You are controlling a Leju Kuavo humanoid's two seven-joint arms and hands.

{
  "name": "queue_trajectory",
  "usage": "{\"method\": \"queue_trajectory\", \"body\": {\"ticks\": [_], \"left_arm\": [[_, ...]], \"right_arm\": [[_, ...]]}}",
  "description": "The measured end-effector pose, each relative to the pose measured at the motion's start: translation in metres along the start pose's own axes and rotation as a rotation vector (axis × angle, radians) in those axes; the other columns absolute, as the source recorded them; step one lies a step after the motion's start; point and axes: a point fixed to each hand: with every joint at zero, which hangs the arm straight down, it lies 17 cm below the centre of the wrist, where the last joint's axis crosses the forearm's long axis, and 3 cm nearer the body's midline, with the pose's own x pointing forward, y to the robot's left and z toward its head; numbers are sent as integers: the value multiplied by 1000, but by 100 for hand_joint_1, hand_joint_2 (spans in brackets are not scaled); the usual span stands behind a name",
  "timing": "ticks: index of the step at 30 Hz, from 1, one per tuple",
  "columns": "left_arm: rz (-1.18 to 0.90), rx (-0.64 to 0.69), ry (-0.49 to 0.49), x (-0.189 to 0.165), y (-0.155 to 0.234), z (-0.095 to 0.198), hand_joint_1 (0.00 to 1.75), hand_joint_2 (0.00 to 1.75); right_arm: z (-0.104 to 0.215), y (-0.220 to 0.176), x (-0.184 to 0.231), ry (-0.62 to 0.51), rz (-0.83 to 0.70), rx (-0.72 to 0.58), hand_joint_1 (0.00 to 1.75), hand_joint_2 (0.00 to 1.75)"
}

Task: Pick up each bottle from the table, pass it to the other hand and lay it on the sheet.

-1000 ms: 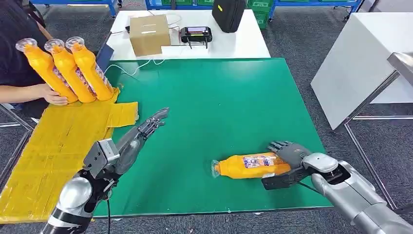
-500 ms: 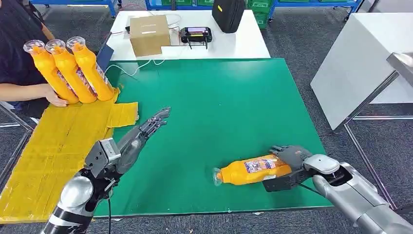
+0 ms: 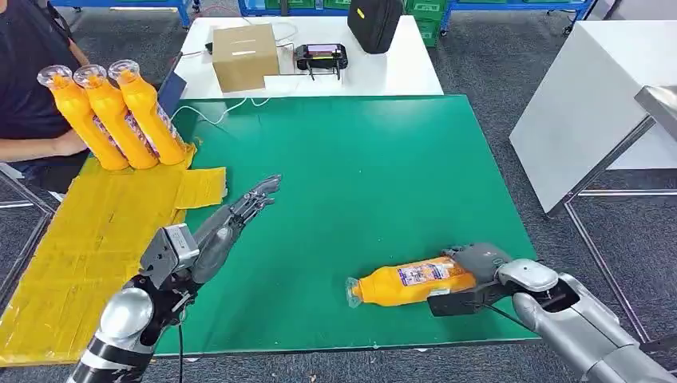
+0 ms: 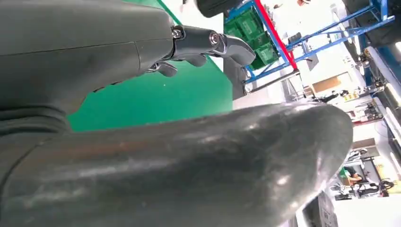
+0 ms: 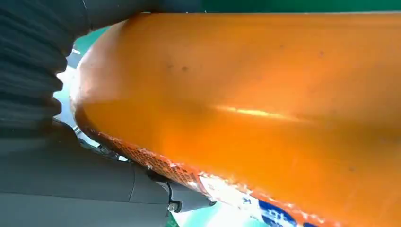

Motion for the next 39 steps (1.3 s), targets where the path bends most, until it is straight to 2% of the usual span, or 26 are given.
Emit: {"method": "queue_trajectory", "body": {"ticks": [4,13,15,18,19,27,35,39], "left_arm": [[14,15,14,-3,2,1,0,0],[98,166,46,-14,21,32,0,0],[114,200,48,-13,26,36,0,0],[135,237,50,-12,30,39,0,0],[147,245,48,-11,30,39,0,175],[300,300,76,-13,26,32,0,175],[430,286,79,-8,1,20,0,175],[467,266,71,-1,-5,12,0,175]], "right_arm": [[-1,2,19,-23,-171,-40,175,175],[17,-27,110,-220,-1029,-229,175,175],[24,-37,123,-259,-1173,-266,175,175],[34,-57,131,-298,-1301,-343,175,175],[37,-63,133,-307,-1321,-364,175,175],[47,-98,146,-355,-1400,-488,175,175],[47,-130,164,-397,-1371,-555,175,175],[48,-152,183,-428,-1299,-587,175,175]]}}
